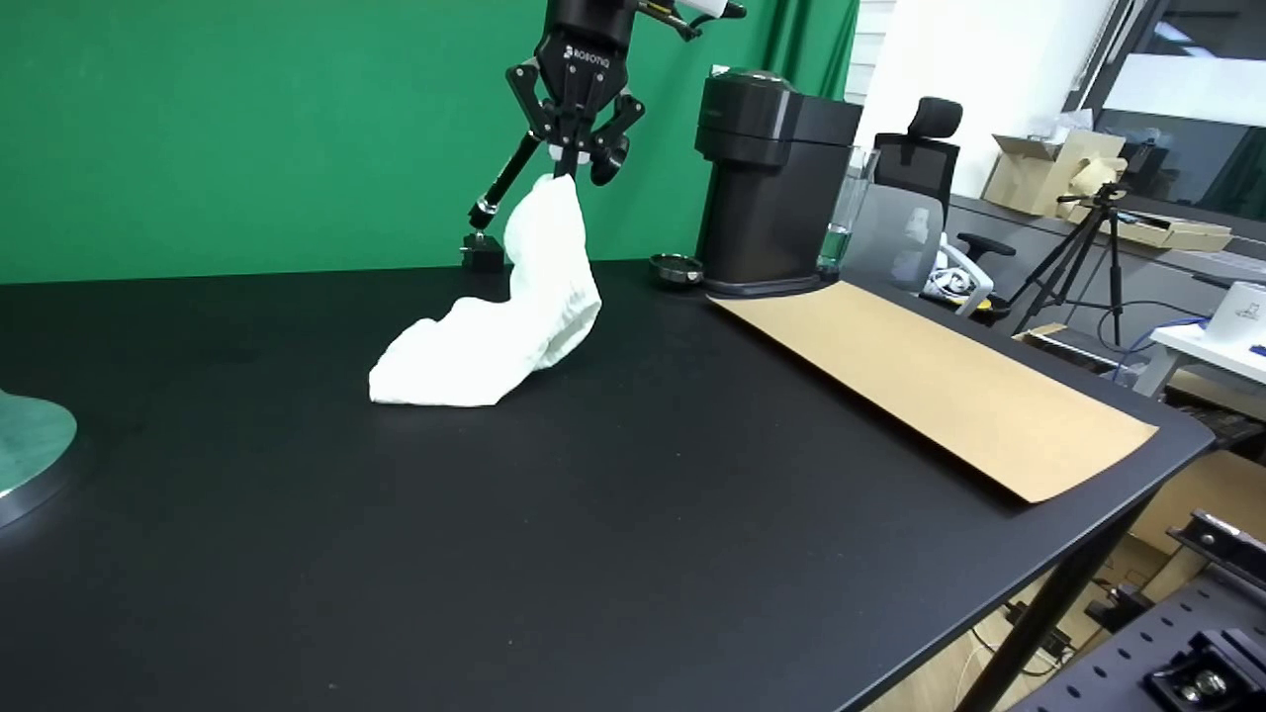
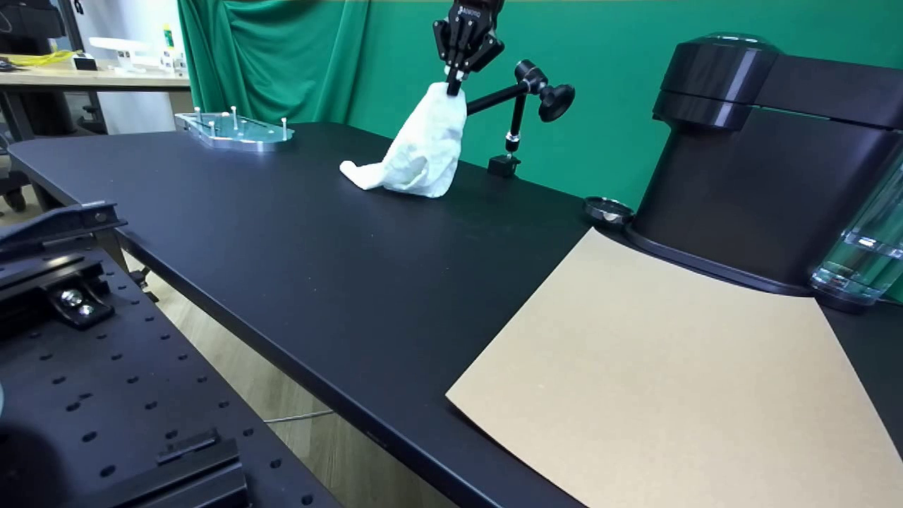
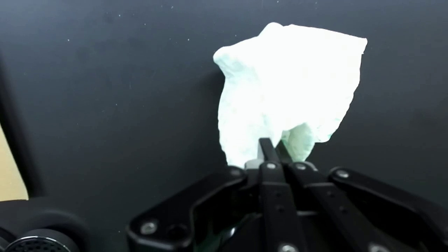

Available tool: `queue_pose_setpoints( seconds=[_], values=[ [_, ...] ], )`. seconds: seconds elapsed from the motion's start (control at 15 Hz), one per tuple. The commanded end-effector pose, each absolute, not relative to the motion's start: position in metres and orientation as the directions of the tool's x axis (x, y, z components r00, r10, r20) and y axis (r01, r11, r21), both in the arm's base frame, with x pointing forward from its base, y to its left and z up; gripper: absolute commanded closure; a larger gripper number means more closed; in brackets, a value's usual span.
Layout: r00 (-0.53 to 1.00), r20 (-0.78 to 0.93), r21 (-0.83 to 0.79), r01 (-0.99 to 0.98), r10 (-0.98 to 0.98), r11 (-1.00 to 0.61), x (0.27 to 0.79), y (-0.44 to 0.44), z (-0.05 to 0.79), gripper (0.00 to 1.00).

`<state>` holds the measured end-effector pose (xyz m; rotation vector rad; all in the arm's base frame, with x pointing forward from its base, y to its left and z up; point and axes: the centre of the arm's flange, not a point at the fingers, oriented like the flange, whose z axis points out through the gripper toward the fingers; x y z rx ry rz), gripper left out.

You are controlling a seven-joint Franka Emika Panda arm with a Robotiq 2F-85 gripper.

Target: Put the cloth on the table

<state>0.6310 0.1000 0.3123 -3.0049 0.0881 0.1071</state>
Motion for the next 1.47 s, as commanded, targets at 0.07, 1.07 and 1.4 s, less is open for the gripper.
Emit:
queue_pose_setpoints(
  seconds=[0.07, 1.07, 1.4],
  values=[
    [0.994, -0.089, -0.142, -0.076, -0.064, -0.987, 0.619, 0.094, 0.339, 1.0],
    [0.98, -0.2, -0.156, -0.006, 0.025, -0.988, 0.544, 0.018, 0.38, 0.73],
    [0.976, -0.217, -0.137, -0.021, 0.01, -0.99, 0.537, 0.002, 0.364, 0.4]
  ],
)
